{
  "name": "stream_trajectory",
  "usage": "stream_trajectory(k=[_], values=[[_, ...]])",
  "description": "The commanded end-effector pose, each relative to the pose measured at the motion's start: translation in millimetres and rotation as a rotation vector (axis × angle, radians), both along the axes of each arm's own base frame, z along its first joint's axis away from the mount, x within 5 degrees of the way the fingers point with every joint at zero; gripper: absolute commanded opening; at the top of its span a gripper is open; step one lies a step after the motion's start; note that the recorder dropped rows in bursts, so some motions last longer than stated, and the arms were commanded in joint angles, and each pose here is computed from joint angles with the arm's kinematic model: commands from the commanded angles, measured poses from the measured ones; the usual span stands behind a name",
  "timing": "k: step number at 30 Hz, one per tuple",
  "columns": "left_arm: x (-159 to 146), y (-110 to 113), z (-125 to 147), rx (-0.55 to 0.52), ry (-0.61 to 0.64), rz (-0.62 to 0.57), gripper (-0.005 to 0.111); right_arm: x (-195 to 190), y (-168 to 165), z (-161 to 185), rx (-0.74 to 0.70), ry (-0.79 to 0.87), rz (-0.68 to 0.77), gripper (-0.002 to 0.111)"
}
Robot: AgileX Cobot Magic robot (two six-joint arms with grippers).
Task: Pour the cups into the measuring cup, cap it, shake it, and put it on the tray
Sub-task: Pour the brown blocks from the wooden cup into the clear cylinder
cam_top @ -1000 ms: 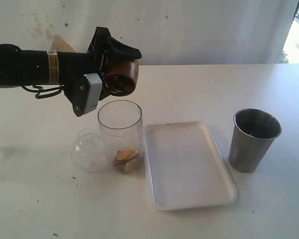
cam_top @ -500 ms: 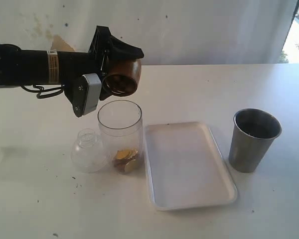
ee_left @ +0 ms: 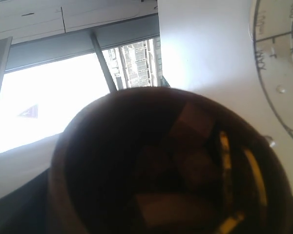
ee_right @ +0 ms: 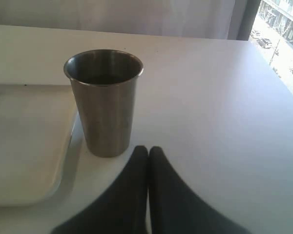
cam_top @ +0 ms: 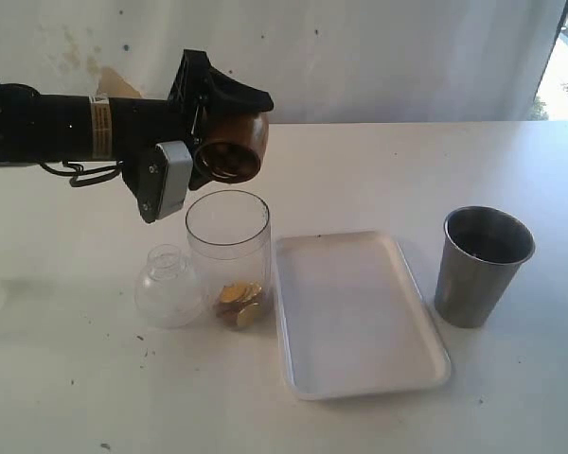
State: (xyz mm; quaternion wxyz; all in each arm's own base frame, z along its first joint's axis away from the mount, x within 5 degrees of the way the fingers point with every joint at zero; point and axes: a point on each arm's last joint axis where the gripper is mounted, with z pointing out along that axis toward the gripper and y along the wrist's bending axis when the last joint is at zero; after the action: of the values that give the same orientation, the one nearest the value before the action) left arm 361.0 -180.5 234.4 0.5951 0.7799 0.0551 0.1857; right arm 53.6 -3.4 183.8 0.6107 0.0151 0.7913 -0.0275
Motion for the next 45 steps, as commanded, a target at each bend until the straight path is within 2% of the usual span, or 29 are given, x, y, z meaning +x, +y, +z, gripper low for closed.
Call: stream_trajectory(k=[1, 9, 16, 32, 37, 42, 45], values=[[-1.1, -1.2, 9.2, -0.008, -0.083, -0.022, 0.000, 0.0, -0.3, -0.8, 0.002, -0.008, -0.007, 0.000], [-1.1, -1.2, 9.2, 0.039, -0.204, -0.049, 0.000, 0.0, -0.3, -0.8, 0.002, -0.008, -0.007, 0.000], [-1.1, -1.2, 9.2, 0.101, -0.363, -0.084, 0.000, 0.0, -0.3, -0.8, 0.002, -0.008, -0.007, 0.000], [-1.1, -1.2, 9.2, 0.097, -0.353, -0.082, 0.000, 0.0, -0.3, -0.8, 0.002, -0.008, -0.007, 0.000], [-1.1, -1.2, 9.2, 0.063, -0.265, -0.063, 0.000, 0.0, -0.3, -0.8, 0.002, -0.008, -0.007, 0.000], [-1.1, -1.2, 9.2, 0.000, -0.103, -0.026, 0.000, 0.0, -0.3, -0.8, 0.002, -0.008, -0.007, 0.000], [-1.1, -1.2, 9.2, -0.007, -0.086, -0.023, 0.000, 0.0, -0.3, -0.8, 0.002, -0.008, -0.007, 0.000]])
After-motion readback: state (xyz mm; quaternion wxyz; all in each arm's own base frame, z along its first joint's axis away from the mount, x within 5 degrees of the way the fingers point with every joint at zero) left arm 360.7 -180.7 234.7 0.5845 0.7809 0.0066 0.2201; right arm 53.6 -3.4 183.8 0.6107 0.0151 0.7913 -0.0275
